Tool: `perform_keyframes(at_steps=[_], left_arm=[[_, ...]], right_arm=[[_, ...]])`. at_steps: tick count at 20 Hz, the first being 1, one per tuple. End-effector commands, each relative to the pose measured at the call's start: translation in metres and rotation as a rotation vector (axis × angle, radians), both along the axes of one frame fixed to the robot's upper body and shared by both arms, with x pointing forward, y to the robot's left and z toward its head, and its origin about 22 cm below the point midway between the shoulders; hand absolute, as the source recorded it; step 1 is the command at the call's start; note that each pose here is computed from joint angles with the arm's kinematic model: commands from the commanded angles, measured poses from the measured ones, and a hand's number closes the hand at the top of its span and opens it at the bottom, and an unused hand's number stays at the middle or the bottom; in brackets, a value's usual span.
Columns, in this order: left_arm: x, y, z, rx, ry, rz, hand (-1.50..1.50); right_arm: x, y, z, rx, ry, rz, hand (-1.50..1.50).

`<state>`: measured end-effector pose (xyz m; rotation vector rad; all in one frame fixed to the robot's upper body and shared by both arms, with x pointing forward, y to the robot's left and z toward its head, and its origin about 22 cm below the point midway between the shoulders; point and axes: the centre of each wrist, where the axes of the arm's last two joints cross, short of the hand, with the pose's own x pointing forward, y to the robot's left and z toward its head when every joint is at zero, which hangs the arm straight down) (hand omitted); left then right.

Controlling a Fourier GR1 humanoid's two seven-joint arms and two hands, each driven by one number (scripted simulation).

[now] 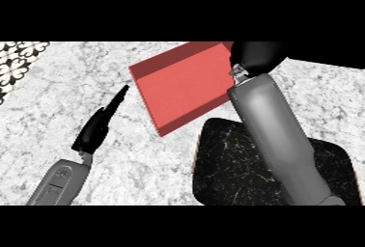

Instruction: Pick the cupcake from the tray and place it in the cardboard box

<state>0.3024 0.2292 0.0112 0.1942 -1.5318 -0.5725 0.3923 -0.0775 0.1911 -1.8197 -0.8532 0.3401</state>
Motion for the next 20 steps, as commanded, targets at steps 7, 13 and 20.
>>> perform_keyframes(at_steps=[7, 13, 20], left_arm=[[0.005, -0.002, 0.0, -0.018, 0.012, 0.023, 0.0], [0.008, 0.004, 0.003, 0.015, 0.0, 0.004, 0.0], [0.011, -0.001, 0.0, -0.001, 0.002, 0.031, 0.0]], right_arm=[[0.031, -0.028, 0.011, 0.308, 0.208, -0.32, 1.5], [0.037, -0.018, 0.01, 0.465, 0.158, -0.23, -1.5], [0.023, 0.007, 0.037, 0.461, -0.266, -0.025, -1.5]])
